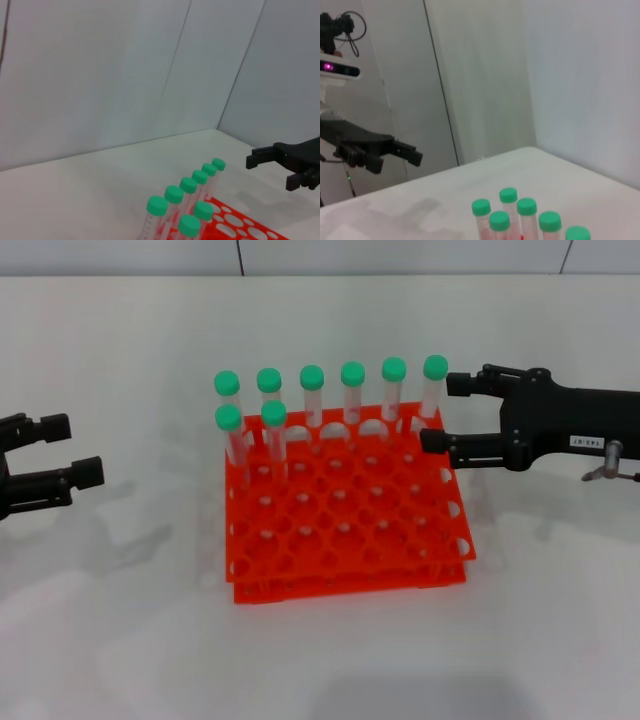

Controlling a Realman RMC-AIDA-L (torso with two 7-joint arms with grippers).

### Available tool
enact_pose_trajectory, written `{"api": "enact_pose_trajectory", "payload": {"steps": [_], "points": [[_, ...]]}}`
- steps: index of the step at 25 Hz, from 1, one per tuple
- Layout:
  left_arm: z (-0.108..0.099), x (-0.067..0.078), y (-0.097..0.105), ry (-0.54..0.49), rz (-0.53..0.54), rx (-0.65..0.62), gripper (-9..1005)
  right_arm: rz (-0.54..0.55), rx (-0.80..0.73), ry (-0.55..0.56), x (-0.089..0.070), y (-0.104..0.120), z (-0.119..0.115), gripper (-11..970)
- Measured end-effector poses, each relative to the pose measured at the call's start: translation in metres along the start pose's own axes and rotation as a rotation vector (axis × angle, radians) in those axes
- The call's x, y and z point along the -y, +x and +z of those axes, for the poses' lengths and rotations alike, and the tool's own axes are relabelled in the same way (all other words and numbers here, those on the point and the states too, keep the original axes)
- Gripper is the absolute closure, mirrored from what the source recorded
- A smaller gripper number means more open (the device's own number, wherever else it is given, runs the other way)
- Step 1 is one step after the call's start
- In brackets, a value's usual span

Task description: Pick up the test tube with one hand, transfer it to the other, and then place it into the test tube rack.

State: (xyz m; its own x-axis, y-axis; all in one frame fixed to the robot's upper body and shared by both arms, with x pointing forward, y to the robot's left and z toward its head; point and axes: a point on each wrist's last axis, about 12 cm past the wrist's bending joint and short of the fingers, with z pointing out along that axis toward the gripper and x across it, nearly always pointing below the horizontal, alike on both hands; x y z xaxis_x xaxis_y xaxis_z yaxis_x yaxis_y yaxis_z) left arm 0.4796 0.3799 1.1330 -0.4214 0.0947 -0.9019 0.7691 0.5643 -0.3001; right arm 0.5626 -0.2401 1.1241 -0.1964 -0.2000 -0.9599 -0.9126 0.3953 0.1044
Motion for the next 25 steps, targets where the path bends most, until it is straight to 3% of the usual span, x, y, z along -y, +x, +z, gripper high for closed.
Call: {"api": "enact_pose_trajectory", "payload": {"steps": [25], "points": [[0.0023,0.0001,-0.002,0.006,0.0,0.011,108,0.0,-0.024,-0.014,-0.0011,-0.0019,0.0014,86]]}}
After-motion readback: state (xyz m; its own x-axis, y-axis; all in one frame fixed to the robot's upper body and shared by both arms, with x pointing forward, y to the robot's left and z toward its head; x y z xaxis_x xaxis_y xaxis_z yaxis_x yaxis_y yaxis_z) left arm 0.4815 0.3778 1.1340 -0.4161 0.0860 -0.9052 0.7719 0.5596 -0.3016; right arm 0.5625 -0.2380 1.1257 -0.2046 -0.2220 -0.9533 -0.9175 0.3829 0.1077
